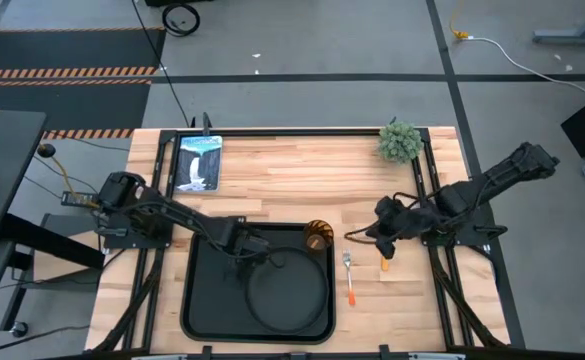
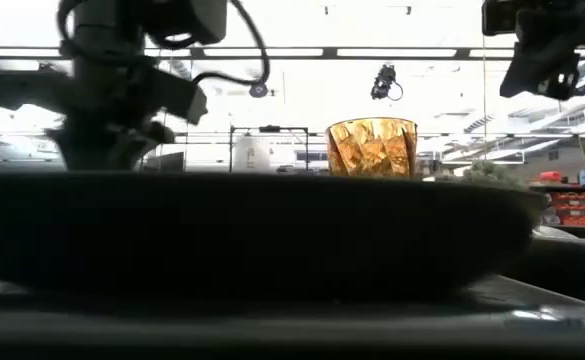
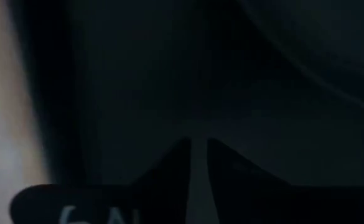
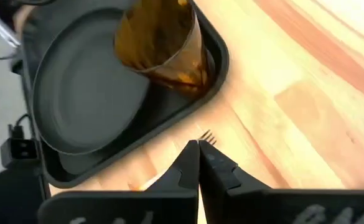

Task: Pick and place plate/cup/fork/spoon on tray
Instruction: Put the black plate under the orange glass on the black tray

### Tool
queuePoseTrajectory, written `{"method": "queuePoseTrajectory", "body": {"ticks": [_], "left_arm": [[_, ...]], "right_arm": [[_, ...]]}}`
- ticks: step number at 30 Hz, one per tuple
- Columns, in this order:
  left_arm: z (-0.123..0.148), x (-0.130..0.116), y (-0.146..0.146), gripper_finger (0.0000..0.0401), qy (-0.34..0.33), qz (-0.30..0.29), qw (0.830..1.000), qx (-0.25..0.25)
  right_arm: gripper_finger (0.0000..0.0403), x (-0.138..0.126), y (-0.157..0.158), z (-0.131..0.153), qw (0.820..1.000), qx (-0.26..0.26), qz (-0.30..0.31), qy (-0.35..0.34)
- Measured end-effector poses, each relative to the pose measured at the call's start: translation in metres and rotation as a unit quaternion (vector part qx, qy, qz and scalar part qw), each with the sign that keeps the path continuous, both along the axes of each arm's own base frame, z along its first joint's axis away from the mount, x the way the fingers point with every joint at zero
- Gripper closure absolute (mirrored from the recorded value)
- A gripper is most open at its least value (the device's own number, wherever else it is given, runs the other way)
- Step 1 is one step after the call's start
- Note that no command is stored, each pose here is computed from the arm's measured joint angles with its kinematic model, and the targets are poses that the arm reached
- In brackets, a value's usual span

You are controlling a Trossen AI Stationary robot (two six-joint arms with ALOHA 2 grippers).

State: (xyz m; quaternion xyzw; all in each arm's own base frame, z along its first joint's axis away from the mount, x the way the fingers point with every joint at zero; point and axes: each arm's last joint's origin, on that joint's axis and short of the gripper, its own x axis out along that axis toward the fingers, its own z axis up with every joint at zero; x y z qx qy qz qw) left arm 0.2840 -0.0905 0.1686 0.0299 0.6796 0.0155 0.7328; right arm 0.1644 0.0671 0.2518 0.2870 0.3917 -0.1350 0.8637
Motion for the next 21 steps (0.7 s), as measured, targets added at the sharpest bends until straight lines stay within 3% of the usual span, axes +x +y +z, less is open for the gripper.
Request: {"method": "queuePoseTrajectory", "body": {"ticks": [5, 10, 21], "left_arm": [[-0.009, -0.009, -0.018, 0.0358, -0.002, 0.012, 1.000, -0.027], [-0.010, -0.018, -0.037, 0.0362, -0.015, -0.013, 1.000, -0.001], [-0.009, -0.029, -0.069, 0.0362, -0.085, -0.049, 0.993, 0.059]], "right_arm": [[0.0398, 0.021, 0.019, -0.009, 0.997, 0.025, -0.035, 0.069], [0.0398, 0.040, 0.041, -0.035, 0.987, 0.062, -0.063, 0.138], [0.0398, 0.075, 0.091, -0.053, 0.976, 0.089, -0.141, 0.140]]}}
